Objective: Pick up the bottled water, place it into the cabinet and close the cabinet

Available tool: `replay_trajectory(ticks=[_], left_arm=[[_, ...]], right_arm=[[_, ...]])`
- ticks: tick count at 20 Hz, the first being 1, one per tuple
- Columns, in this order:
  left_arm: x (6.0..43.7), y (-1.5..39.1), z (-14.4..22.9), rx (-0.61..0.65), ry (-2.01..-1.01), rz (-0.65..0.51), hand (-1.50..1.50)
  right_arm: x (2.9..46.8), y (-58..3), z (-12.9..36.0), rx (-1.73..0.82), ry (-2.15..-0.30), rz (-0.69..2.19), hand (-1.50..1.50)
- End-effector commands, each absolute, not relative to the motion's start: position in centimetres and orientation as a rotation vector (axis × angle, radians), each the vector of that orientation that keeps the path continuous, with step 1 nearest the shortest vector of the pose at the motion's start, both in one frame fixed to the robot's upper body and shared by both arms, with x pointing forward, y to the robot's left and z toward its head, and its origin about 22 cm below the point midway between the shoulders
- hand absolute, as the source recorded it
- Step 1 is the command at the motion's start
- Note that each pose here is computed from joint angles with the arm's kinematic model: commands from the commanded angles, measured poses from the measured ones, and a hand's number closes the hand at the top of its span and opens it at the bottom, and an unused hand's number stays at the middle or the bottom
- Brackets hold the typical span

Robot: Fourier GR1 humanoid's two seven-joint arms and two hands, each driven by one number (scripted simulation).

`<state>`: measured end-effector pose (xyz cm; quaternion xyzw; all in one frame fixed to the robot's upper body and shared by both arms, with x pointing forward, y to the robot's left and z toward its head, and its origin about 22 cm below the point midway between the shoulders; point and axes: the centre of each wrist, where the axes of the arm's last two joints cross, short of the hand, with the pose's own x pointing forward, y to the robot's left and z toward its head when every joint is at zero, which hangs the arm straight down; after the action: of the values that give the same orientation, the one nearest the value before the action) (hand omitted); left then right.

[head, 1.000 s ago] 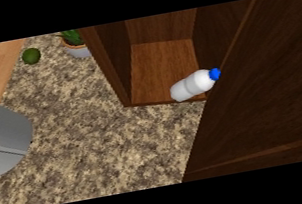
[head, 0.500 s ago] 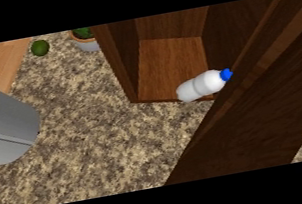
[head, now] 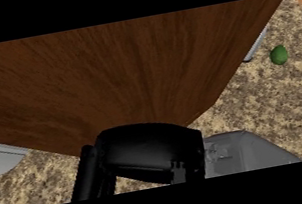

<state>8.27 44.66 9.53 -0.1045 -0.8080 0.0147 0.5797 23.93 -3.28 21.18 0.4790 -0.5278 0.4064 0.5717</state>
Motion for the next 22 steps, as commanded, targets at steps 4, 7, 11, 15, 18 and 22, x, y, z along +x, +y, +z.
replay_trajectory(ticks=[4,7,11,15,18,22], left_arm=[[4.6,46.3,9.2,-0.182,-1.916,0.073,-1.5],[3.6,46.4,8.8,-0.197,-1.902,0.082,-1.5],[5.4,46.9,9.7,-0.188,-1.887,0.066,-1.5],[4.5,46.5,8.5,-0.198,-1.895,0.095,-1.5],[5.9,46.1,9.9,-0.183,-1.909,0.089,-1.5],[3.8,45.8,8.6,-0.217,-1.9,0.094,-1.5]], right_arm=[[29.5,-3.2,21.7,1.146,-1.135,0.804,1.5],[31.7,-2.8,20.1,1.117,-1.139,0.754,1.5],[33.8,-2.7,19.5,1.101,-1.159,0.704,1.5],[37.0,-5.6,17.7,1.039,-1.221,0.624,1.5],[38.2,-7.4,17.7,0.998,-1.313,0.653,1.5],[39.5,-8.7,18.4,0.939,-1.422,0.639,1.5]])
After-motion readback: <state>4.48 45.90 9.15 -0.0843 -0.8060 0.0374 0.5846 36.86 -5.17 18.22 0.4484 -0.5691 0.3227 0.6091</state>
